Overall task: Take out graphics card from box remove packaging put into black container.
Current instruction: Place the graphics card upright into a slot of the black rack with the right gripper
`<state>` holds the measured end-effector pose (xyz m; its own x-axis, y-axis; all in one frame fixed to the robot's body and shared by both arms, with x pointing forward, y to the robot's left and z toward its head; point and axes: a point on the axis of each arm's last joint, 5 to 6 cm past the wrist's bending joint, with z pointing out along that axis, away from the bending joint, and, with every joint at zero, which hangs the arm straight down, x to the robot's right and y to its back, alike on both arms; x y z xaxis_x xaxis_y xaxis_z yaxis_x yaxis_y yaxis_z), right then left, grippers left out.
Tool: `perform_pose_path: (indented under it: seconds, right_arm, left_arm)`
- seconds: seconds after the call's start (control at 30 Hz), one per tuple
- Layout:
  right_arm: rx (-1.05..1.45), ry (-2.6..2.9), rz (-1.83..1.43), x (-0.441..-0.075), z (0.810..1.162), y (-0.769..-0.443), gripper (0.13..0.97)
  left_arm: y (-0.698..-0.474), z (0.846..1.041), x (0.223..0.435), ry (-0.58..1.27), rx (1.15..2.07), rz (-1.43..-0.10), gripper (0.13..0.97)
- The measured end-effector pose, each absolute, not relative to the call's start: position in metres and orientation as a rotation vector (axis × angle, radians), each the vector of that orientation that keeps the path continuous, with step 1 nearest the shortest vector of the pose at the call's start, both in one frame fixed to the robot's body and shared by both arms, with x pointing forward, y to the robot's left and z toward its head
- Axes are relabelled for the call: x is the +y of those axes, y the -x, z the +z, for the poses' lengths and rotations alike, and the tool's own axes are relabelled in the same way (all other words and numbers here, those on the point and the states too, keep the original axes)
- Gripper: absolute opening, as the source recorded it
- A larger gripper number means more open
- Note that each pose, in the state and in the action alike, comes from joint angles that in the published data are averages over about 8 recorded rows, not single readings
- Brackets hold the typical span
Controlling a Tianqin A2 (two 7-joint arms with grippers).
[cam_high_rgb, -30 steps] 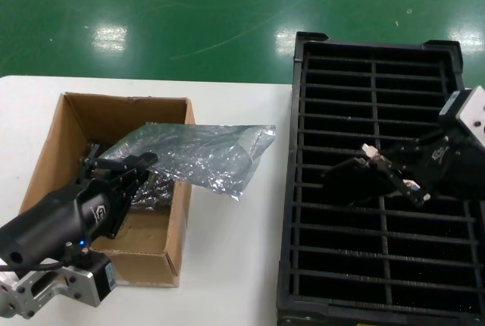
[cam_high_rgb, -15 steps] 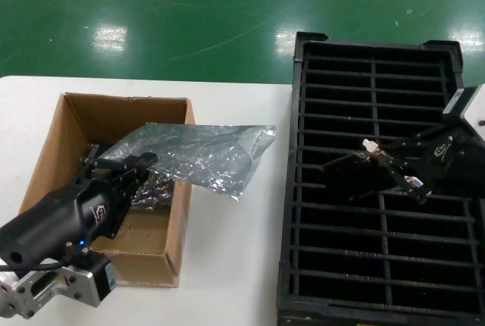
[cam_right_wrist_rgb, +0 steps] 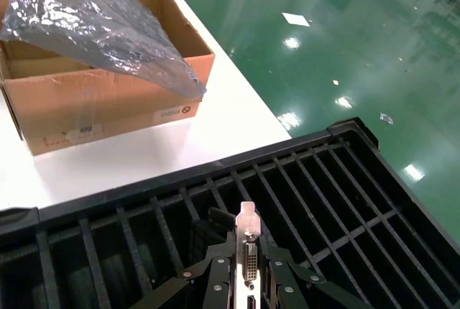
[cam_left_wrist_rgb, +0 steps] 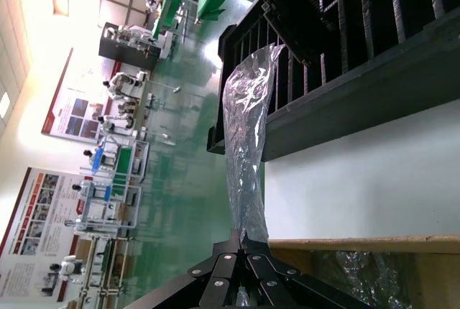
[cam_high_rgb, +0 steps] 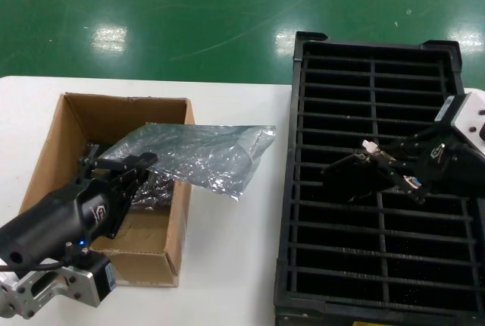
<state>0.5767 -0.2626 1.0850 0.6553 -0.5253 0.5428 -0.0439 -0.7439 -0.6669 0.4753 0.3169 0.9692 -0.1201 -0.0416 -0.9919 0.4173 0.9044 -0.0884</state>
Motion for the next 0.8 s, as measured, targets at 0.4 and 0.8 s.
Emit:
perform_pose_path:
  seconds: [0.4, 0.8]
  right_arm:
    - [0.408, 2.267, -0.998, -0.2656, 1.0842, -0.5706, 0.186]
    - [0.356, 2.289, -0.992, -0.2679, 1.0851, -0.5705, 0.186]
  left_arm:
    - [-0.4753, 0.9692, 0.3169, -0.293, 1.652, -0.401, 0.139]
    - [-0.4753, 0.9692, 0.3169, -0.293, 1.652, -0.401, 0.139]
